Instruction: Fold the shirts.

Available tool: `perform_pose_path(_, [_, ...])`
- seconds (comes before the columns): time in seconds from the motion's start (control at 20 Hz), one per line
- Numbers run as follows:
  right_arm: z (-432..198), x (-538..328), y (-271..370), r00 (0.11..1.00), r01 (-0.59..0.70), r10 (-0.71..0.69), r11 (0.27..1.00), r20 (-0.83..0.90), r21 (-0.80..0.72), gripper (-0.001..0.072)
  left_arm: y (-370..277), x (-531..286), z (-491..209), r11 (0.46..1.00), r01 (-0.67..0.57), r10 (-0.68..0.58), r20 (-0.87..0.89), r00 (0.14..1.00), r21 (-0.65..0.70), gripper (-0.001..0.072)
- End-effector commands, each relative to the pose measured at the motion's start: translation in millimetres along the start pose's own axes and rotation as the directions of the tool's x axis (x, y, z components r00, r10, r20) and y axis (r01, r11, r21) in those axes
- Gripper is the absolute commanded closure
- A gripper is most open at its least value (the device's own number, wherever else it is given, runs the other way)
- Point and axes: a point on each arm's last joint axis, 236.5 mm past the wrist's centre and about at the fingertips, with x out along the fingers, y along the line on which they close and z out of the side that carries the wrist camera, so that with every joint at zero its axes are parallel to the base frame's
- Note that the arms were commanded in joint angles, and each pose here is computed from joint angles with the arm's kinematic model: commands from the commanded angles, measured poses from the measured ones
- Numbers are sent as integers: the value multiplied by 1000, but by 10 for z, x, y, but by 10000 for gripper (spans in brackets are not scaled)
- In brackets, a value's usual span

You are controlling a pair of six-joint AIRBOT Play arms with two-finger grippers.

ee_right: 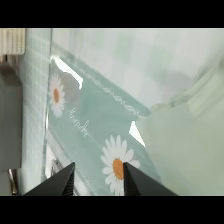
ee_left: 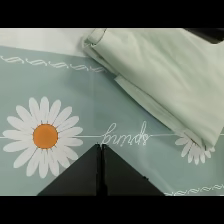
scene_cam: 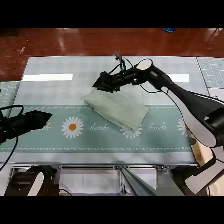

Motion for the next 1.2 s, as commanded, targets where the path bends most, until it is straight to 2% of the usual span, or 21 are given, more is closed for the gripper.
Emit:
perform_pose_path(0.0, [-108,-636,134,996,26,-30,999,-83,-47,339,104,170,-96,1000,-10,9,-45,999,-20,689])
perform_pose_path(0.05, [-113,-1011,85,987,146,-152,984,-56,-101,339,110,180,-101,1000,-11,10,-50,999,-22,689])
perform_pose_path(0.1, [-140,-1427,-64,944,326,-329,936,-5,-135,339,110,180,-101,1000,-11,10,-49,999,-22,689])
perform_pose_path(0.15, [-176,-1858,-259,859,512,-507,851,71,-119,339,111,180,-101,1000,-12,10,-49,999,-22,689])
perform_pose_path(0.2, [-247,-2290,-454,736,673,-659,738,157,-53,339,111,181,-94,1000,-12,11,-46,999,-22,689])
perform_pose_path(0.25, [-374,-2684,-633,606,771,-758,635,242,59,339,112,182,-75,1000,-12,11,-38,999,-22,689])
perform_pose_path(0.3, [-567,-2903,-788,526,791,-795,587,301,170,339,112,184,-52,1000,-12,11,-29,1000,-22,689])
perform_pose_path(0.4, [-1029,-2889,-1108,501,715,-785,612,364,337,339,112,184,-13,1000,-11,11,-12,1000,-22,689])
perform_pose_path(0.55, [-1561,-2304,-1488,642,468,-670,728,374,501,339,113,188,-18,1000,-11,11,-15,1000,-23,689])
perform_pose_path(0.65, [-1736,-1952,-1621,724,338,-587,760,362,556,339,114,190,-18,1000,-11,11,-16,1000,-23,689])
perform_pose_path(0.9, [-1788,-1559,-1829,799,291,-526,761,290,580,339,124,209,-34,1000,-13,12,-28,1000,-28,689])
perform_pose_path(1.15, [-1567,-1167,-1801,879,205,-401,808,260,553,339,124,212,-37,1000,-13,12,-30,999,-29,689])
